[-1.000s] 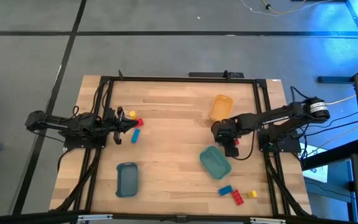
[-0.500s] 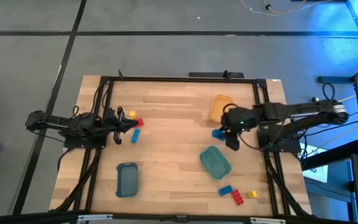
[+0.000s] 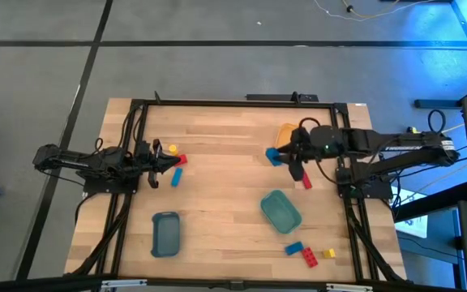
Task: Sort & place blocks by color
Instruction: Put the top right blue block into the yellow bin
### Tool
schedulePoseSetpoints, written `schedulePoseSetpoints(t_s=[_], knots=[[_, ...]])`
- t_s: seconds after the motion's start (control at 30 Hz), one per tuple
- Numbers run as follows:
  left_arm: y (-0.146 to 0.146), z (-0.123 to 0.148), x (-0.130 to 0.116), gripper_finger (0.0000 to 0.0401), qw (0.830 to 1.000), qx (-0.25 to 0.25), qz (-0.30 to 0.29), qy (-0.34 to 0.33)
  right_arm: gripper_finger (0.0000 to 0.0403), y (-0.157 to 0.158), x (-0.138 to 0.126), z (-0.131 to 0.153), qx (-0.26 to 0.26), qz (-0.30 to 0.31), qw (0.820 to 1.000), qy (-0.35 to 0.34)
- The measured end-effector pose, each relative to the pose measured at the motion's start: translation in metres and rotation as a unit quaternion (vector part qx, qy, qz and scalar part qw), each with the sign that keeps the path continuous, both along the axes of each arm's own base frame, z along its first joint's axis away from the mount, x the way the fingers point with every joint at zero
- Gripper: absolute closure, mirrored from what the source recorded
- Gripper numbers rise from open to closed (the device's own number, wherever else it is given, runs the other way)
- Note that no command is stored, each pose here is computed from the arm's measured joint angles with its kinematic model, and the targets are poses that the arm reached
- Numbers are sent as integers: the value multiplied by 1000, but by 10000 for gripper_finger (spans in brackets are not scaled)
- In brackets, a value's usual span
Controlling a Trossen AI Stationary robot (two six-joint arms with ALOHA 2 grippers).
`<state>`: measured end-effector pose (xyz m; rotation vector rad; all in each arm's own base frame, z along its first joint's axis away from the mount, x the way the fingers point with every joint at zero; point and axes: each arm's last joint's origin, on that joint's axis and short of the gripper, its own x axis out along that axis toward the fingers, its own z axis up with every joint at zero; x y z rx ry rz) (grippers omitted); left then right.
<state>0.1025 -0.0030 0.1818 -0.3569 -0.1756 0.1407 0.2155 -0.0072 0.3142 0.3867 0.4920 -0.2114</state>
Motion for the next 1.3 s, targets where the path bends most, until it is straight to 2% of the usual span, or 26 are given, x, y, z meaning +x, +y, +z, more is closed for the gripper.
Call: schedulePoseSetpoints(t_s=[0.17,0.27,0.4,0.53,0.7,0.93,1.3], knots=[[0,0,0,401,1000,0,0,0,284,-19,0,2,-4,-45,999,-12],[0,0,0,401,1000,0,0,0,284,-34,1,3,-15,-77,997,7],[0,0,0,401,1000,0,0,0,284,-58,7,-1,-28,-116,987,109],[0,0,0,401,1000,0,0,0,284,-83,11,-28,-36,-134,952,271],[0,0,0,401,1000,0,0,0,284,-104,11,-73,-13,-136,919,371],[0,0,0,401,1000,0,0,0,284,-115,7,-110,48,-156,917,363],[0,0,0,401,1000,0,0,0,284,-117,5,-113,60,-174,915,358]])
